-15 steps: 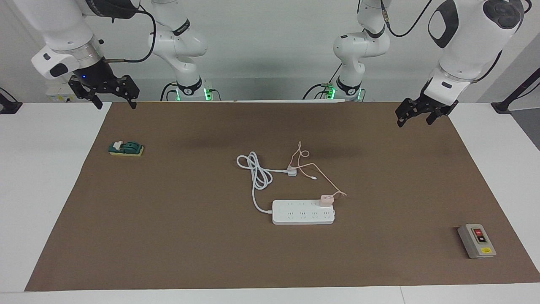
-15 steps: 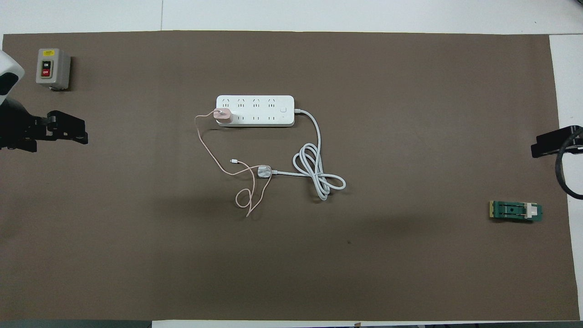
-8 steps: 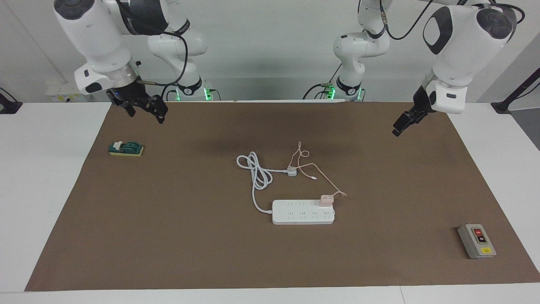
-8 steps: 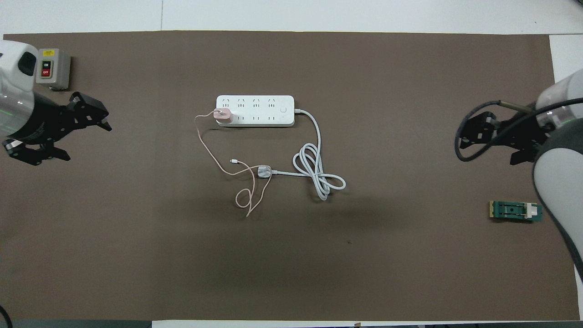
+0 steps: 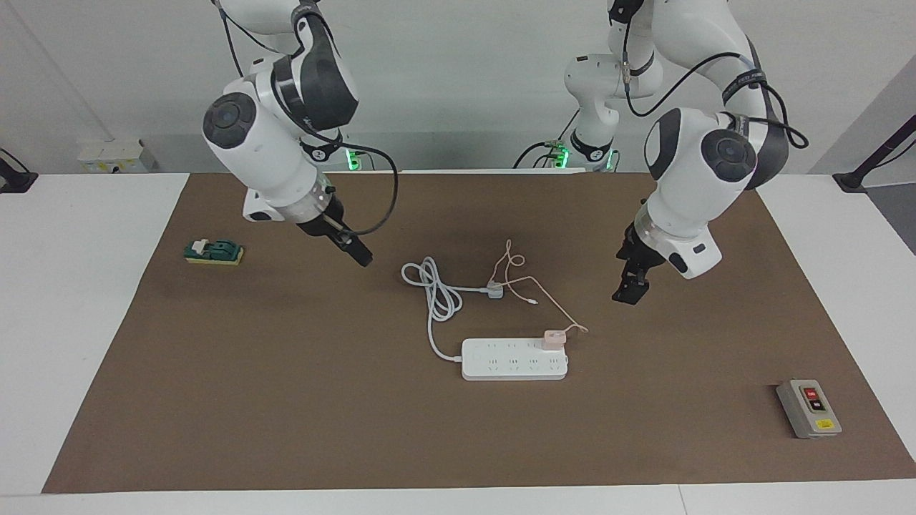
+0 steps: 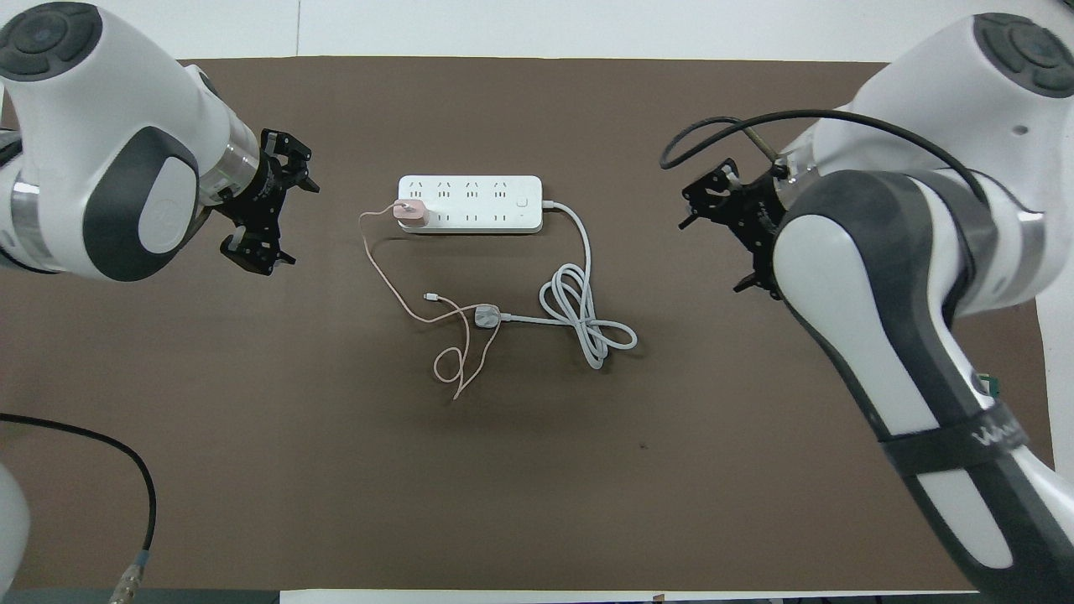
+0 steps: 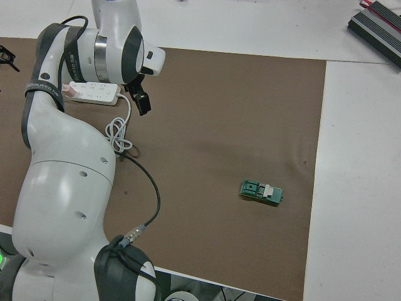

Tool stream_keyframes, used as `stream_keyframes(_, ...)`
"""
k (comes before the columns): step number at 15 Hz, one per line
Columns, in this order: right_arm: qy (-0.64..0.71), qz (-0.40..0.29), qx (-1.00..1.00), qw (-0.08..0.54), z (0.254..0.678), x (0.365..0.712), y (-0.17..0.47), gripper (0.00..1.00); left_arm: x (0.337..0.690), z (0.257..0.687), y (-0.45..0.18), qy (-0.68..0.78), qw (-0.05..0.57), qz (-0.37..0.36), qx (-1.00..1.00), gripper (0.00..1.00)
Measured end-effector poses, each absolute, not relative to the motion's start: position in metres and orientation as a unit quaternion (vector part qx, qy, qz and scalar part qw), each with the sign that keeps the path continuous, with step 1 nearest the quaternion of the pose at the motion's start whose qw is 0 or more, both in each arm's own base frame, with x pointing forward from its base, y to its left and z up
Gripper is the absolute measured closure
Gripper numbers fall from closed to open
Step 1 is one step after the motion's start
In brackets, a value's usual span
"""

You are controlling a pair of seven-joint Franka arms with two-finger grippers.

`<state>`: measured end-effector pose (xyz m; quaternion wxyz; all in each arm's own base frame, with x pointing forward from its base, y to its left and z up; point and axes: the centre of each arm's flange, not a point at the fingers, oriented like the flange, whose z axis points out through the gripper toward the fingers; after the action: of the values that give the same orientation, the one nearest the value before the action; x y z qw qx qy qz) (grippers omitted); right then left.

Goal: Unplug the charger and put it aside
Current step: 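Move the left gripper to the pink charger while the right gripper reaches the strip, then grasp the pink charger with the left gripper while the right gripper holds the strip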

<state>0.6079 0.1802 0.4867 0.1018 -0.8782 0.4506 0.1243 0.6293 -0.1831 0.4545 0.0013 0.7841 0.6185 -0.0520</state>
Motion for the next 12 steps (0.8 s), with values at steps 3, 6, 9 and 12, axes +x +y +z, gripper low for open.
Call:
stream_keyframes(3, 0.531, 0.152, -0.824, 0.129, 0.457, 0.628, 0.227, 0.00, 0.642, 0.413, -0.223, 0.680, 0.008, -0.042, 0.732, 0.00)
stream_keyframes(6, 0.592, 0.186, -0.770, 0.149, 0.421, 0.654, 0.272, 0.00, 0.652, 0.397, -0.240, 0.695, 0.032, -0.031, 0.718, 0.00)
stream_keyframes(9, 0.618, 0.232, -0.728, 0.185, 0.378, 0.666, 0.303, 0.00, 0.652, 0.390, -0.257, 0.699, 0.051, -0.014, 0.713, 0.00)
stream_keyframes(12, 0.635, 0.266, -0.697, 0.200, 0.340, 0.671, 0.318, 0.00, 0.645, 0.364, -0.266, 0.691, 0.050, -0.002, 0.721, 0.00)
